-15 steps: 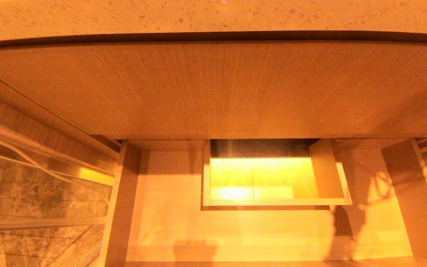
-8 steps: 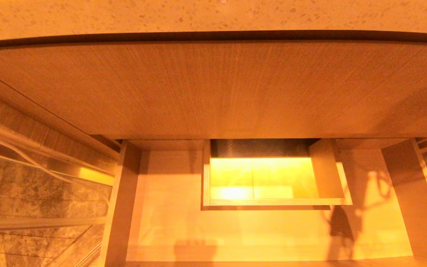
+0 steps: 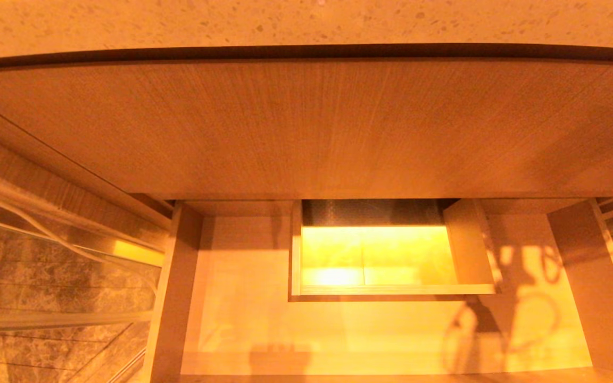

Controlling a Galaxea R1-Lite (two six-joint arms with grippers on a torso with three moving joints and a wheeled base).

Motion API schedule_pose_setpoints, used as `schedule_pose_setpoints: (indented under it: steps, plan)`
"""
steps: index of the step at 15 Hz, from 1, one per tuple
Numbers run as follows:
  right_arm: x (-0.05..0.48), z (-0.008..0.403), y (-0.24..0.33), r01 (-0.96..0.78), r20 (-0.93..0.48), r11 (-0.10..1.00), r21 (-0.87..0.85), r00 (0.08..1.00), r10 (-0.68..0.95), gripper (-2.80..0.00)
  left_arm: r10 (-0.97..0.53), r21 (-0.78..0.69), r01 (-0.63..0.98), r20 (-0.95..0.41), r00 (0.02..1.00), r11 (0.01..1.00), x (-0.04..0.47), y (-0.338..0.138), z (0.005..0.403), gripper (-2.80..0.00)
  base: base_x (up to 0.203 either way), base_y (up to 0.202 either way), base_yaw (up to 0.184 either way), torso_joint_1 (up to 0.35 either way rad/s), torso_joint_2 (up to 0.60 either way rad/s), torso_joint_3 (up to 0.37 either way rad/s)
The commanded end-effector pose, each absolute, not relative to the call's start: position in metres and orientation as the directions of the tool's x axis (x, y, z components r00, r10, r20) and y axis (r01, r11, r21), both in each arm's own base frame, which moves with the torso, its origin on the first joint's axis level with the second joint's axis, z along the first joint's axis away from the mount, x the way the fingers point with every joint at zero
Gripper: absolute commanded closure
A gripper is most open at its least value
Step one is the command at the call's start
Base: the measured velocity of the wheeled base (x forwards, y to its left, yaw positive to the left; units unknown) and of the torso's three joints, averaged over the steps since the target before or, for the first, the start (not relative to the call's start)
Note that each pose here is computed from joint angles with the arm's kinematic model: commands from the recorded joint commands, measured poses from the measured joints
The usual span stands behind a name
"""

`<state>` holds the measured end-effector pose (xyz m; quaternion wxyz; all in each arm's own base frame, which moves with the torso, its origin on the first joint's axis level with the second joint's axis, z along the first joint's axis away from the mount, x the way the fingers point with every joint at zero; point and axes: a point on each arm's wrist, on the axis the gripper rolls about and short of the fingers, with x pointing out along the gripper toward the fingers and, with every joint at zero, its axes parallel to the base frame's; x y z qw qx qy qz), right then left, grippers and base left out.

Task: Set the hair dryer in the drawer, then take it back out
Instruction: Place it on the countertop

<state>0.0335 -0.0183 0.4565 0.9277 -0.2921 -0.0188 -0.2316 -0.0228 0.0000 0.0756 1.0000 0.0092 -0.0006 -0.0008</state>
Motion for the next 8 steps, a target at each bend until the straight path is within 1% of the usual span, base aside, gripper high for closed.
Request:
schedule_pose_setpoints:
  steps: [1, 3, 5, 6, 8]
  plan:
    - [0.011, 0.441, -0.003, 0.419, 0.118, 0.739, -0.528, 0.898, -0.425, 0.0, -0.002, 0.018, 0.002, 0.0, 1.0, 1.0, -0.023, 0.0, 0.075, 0.0, 0.0, 0.0, 0.0, 0.0, 0.0, 0.0]
    - [0.002, 0.426, 0.002, 0.397, 0.02, 0.782, -0.48, 0.896, -0.443, 0.0, -0.002, 0.018, 0.002, 0.0, 1.0, 1.0, -0.023, 0.0, 0.075, 0.0, 0.0, 0.0, 0.0, 0.0, 0.0, 0.0]
    - [-0.006, 0.411, 0.005, 0.44, -0.087, 0.807, -0.395, 0.856, -0.509, 0.0, -0.002, 0.018, 0.002, 0.0, 1.0, 1.0, -0.023, 0.0, 0.075, 0.0, 0.0, 0.0, 0.0, 0.0, 0.0, 0.0]
    - [-0.006, 0.407, 0.004, 0.47, -0.111, 0.796, -0.381, 0.832, -0.544, 0.0, -0.002, 0.02, 0.002, 0.0, 1.0, 1.0, -0.023, 0.0, 0.075, 0.0, 0.0, 0.0, 0.0, 0.0, 0.0, 0.0]
    - [-0.007, 0.398, 0.001, 0.582, -0.172, 0.731, -0.358, 0.728, -0.664, 0.0, -0.002, 0.02, 0.002, 0.0, 1.0, 1.0, -0.023, 0.0, 0.075, 0.0, 0.0, 0.0, 0.0, 0.0, 0.0, 0.0]
